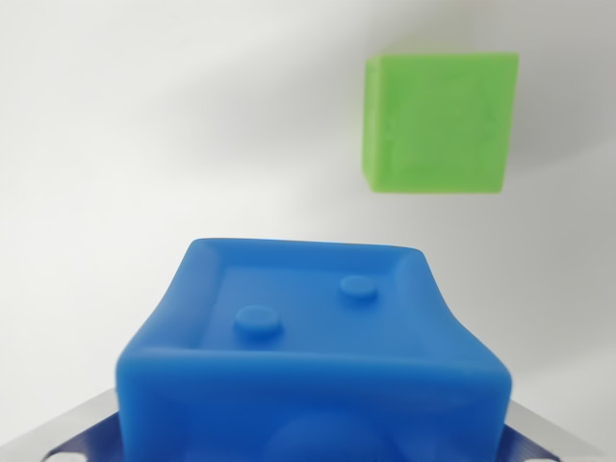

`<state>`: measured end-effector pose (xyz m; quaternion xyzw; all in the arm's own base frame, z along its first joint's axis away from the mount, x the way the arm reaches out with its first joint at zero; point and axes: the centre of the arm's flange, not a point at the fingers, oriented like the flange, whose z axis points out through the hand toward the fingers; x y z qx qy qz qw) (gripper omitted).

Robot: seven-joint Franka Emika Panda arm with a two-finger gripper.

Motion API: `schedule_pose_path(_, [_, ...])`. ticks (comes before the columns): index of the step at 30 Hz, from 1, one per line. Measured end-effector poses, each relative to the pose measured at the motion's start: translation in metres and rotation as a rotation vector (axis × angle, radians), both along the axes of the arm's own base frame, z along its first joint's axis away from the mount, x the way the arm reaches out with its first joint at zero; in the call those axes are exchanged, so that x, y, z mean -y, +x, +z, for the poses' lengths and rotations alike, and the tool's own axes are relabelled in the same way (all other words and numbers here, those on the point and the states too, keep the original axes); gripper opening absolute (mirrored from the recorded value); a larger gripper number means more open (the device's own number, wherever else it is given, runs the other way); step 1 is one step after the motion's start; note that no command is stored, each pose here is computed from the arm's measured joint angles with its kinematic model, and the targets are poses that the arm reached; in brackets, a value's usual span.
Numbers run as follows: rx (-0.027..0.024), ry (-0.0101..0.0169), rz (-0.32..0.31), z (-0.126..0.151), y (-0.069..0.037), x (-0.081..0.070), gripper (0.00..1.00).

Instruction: Stack cube

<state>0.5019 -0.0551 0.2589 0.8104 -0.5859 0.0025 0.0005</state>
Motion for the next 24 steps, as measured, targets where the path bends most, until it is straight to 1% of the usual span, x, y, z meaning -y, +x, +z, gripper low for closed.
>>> schedule_pose_path(24, [0.0001,-0.0003,0.007,0.013,0.012,0.040,0.00])
